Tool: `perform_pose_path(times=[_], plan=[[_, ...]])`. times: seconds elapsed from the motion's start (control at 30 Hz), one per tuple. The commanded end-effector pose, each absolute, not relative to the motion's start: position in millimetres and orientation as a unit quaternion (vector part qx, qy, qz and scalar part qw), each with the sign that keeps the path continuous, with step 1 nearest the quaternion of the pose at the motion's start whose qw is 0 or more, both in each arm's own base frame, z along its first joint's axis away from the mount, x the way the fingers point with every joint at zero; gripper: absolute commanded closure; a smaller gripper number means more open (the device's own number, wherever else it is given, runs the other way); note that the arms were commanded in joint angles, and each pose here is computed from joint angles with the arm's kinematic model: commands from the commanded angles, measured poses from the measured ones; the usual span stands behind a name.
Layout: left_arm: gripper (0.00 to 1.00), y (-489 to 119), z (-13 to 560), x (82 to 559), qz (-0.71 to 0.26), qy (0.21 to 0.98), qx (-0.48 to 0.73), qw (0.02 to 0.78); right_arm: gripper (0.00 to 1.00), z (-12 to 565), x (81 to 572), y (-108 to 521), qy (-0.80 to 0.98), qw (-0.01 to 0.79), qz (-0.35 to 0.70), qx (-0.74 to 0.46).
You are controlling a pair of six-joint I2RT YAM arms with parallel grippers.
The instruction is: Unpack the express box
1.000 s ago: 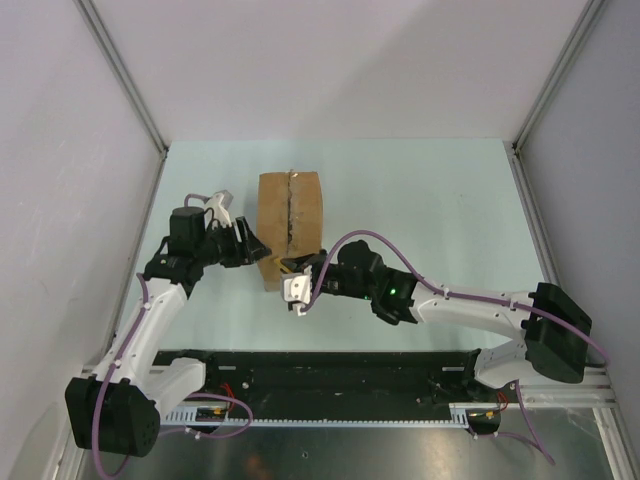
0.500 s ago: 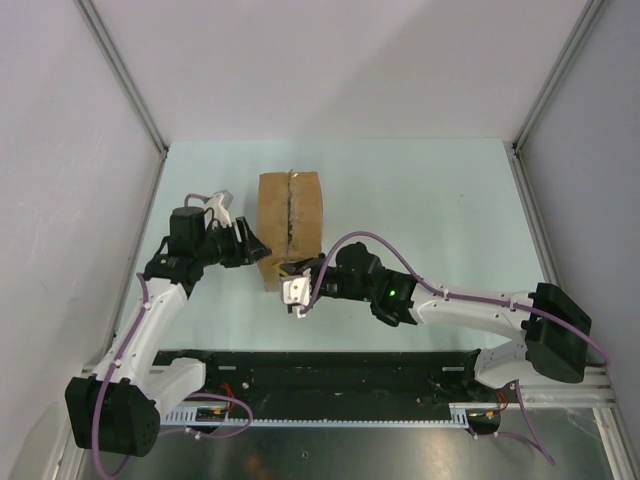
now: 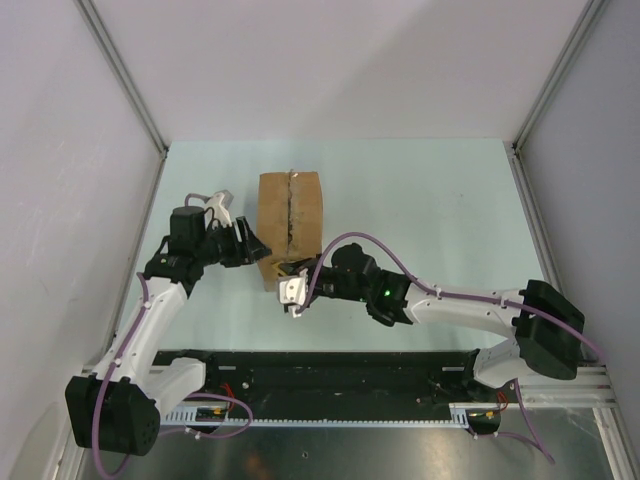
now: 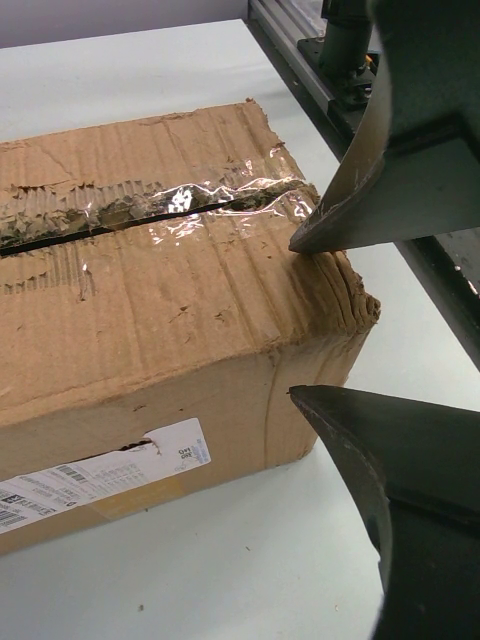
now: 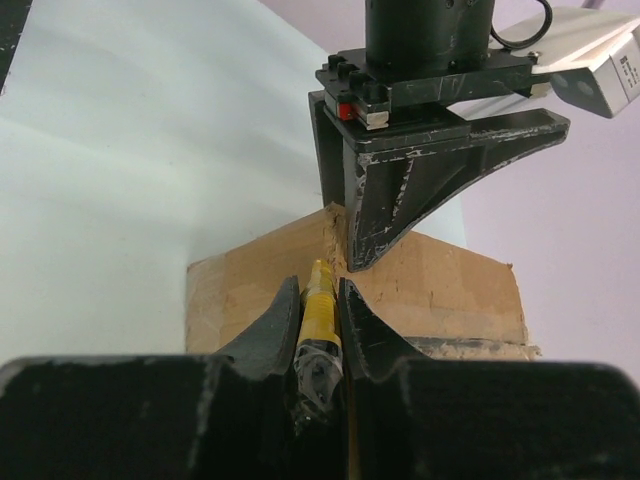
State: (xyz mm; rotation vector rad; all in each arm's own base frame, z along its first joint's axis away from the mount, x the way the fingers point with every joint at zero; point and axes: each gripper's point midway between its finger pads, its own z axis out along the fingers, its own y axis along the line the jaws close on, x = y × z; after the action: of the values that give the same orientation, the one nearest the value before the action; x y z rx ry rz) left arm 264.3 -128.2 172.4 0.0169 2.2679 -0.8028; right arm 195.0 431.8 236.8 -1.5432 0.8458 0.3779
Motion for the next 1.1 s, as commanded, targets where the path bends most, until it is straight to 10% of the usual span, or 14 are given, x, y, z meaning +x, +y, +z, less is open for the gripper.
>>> perform_pose_path(times=[0.0,1.07], plan=[[0.4,-126,182,268,-0.302,0.876,0.02,0.375,1.0,250,194,435,0.358,0.639,0.164,-0.661],[0.58,-115,145,262,-0.265,0.9,0.02,0.347,1.0,221,245,380,0.357,0.613,0.005,-0.704]])
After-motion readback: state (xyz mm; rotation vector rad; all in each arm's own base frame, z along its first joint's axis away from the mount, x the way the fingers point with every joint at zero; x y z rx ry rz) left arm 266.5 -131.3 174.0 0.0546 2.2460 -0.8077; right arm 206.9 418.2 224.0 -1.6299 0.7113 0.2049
